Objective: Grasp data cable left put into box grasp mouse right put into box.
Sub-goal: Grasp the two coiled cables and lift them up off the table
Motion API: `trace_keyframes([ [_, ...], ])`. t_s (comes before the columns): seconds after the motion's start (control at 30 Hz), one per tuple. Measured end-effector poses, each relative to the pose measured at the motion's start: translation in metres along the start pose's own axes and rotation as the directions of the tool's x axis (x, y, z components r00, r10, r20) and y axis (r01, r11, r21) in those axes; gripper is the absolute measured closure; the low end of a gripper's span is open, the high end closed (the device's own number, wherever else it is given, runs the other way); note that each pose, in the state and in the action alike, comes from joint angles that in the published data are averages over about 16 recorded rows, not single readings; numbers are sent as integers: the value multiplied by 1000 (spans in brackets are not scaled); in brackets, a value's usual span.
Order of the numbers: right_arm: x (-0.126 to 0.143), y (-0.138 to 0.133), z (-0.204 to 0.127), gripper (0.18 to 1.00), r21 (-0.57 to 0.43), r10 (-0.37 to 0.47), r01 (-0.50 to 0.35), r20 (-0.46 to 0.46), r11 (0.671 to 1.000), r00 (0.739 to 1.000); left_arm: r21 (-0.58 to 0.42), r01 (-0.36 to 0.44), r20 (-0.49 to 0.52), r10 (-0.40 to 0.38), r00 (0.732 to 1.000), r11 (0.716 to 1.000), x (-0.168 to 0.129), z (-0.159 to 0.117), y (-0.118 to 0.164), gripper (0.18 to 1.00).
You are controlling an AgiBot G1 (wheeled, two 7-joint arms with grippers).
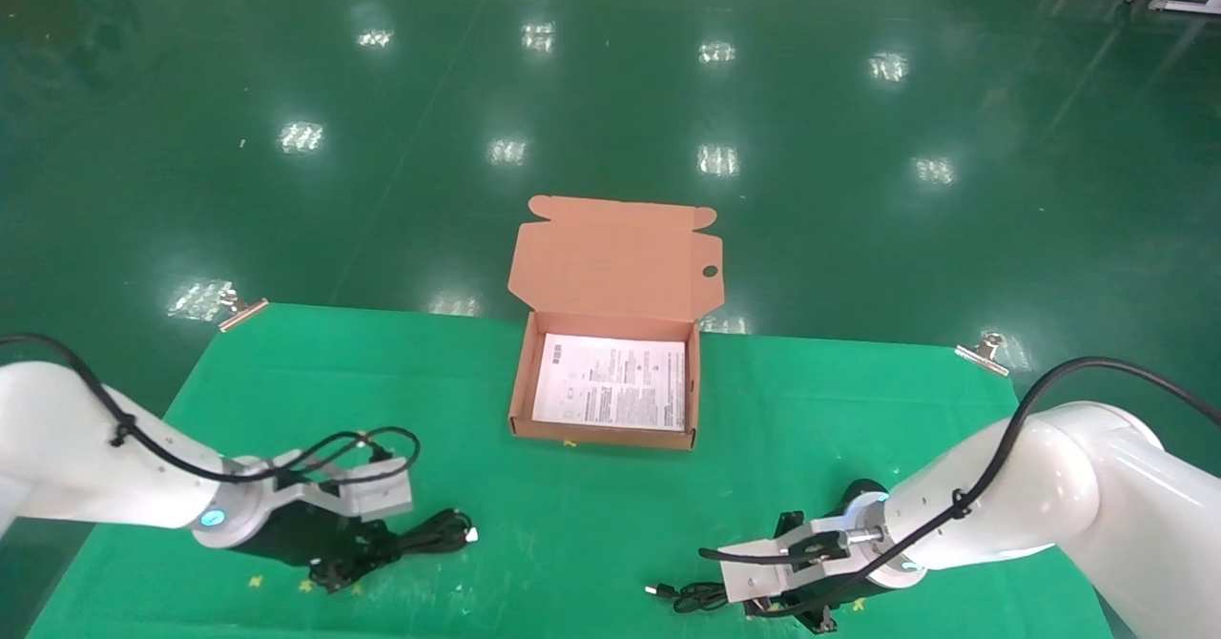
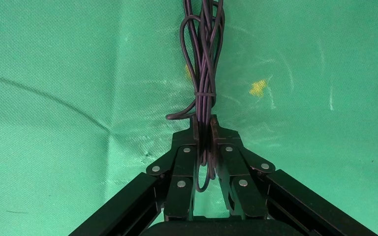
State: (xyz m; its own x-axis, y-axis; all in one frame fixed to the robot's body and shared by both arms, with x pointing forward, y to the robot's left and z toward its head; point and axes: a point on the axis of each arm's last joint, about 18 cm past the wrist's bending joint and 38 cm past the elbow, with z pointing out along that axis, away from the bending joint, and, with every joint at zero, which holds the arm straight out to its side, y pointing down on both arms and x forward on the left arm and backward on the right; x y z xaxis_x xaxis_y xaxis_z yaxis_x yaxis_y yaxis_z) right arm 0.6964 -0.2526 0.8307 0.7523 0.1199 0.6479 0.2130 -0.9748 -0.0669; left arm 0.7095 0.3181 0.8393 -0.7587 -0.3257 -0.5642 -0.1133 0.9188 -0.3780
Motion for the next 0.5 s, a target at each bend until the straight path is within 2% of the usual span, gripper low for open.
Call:
trace_keyframes([
  [0.17, 17, 12, -25, 961, -10, 36, -37, -61, 999, 998, -2, -39, 59, 39, 998, 999, -14, -13, 0, 915],
  [0.3, 39, 23, -59, 966, -18, 70, -74, -152, 997, 986, -14, -105, 138, 105, 985, 994, -29, -29, -2, 917],
  [0.4, 61, 28, -90, 968, -18, 87, -94, -241, 995, 967, -26, -166, 214, 168, 962, 986, -42, -45, -9, 917],
  [0.5, 84, 26, -122, 968, -7, 93, -101, -336, 995, 937, -35, -231, 300, 231, 926, 972, -54, -63, -22, 918],
])
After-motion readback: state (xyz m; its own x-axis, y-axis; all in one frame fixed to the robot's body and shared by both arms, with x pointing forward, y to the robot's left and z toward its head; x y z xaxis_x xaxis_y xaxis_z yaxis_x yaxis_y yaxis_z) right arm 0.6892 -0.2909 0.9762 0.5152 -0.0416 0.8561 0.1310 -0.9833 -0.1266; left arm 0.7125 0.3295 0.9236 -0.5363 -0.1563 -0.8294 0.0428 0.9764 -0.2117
